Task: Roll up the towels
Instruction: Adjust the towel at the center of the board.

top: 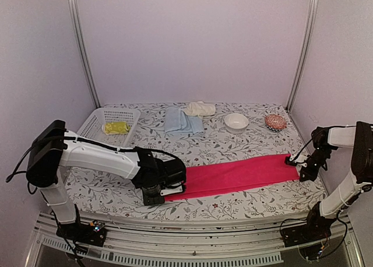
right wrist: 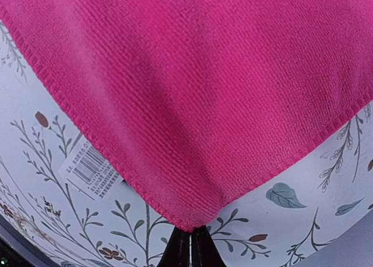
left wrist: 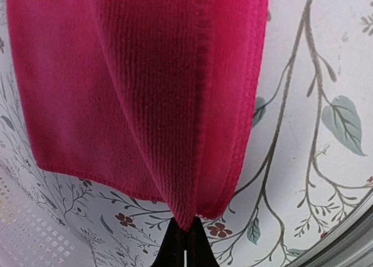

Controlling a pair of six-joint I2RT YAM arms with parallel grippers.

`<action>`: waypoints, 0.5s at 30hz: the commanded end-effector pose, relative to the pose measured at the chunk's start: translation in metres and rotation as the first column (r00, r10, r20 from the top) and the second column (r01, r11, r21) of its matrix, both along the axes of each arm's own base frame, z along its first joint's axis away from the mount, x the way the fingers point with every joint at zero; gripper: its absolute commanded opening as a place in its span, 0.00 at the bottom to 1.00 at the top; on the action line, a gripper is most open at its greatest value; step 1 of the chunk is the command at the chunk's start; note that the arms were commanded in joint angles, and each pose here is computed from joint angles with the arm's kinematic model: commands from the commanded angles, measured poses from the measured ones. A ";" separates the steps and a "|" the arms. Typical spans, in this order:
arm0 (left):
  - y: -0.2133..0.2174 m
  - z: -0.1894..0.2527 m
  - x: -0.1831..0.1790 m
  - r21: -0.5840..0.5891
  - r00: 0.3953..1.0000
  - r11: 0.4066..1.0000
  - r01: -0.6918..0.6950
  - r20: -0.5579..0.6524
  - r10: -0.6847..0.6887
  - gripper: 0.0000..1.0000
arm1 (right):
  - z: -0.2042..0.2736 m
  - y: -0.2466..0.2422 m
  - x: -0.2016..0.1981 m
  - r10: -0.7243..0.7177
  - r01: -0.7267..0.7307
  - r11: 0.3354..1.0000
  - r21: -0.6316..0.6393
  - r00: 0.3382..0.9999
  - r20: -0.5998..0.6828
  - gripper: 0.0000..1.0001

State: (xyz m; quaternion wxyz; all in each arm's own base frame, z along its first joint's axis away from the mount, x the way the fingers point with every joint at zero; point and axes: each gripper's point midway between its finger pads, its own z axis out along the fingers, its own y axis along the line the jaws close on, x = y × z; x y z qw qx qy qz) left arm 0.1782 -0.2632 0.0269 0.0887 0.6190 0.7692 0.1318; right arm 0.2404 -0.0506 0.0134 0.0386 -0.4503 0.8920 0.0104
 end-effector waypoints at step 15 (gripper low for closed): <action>0.000 0.013 -0.007 -0.110 0.998 0.993 -0.052 -0.029 0.049 0.30 | 0.029 0.004 -0.019 0.114 -0.113 0.993 0.033 0.992 -0.046 0.27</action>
